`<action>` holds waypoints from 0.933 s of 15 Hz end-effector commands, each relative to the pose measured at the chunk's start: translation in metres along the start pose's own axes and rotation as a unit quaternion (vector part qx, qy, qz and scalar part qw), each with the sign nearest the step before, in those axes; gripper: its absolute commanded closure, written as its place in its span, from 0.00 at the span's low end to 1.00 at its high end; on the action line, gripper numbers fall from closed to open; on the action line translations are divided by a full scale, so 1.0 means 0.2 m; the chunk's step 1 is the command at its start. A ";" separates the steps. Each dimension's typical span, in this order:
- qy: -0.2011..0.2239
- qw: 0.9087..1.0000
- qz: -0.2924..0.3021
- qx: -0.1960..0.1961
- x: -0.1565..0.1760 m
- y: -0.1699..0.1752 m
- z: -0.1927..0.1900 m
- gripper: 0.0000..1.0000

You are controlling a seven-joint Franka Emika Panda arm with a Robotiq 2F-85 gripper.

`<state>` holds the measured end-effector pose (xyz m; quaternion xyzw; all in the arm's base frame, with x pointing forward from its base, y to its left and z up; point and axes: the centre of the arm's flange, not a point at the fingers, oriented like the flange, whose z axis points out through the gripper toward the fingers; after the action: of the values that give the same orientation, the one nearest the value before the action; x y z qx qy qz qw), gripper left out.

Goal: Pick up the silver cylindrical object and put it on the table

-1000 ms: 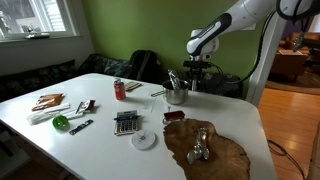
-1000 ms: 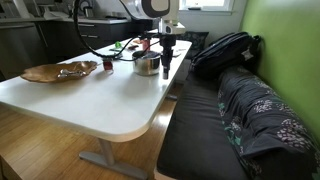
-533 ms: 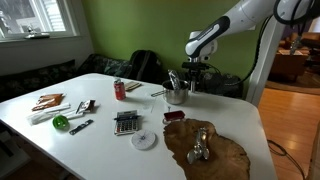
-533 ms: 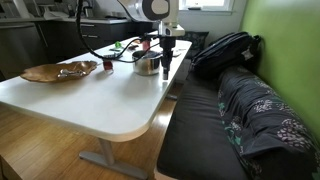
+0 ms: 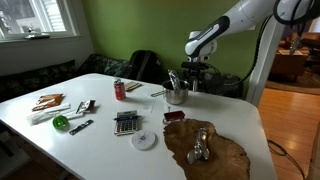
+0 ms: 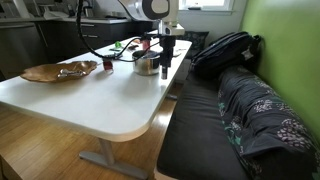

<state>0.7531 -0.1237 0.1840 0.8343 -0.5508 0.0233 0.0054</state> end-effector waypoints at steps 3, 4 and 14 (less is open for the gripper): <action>-0.006 1.000 0.008 0.007 -0.01 -0.03 -0.05 0.00; -0.006 1.000 0.008 0.007 -0.01 -0.03 -0.05 0.00; -0.011 1.000 0.005 0.004 -0.08 -0.03 0.02 0.00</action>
<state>0.7579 -0.1111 0.1890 0.8355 -0.5488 0.0252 -0.0031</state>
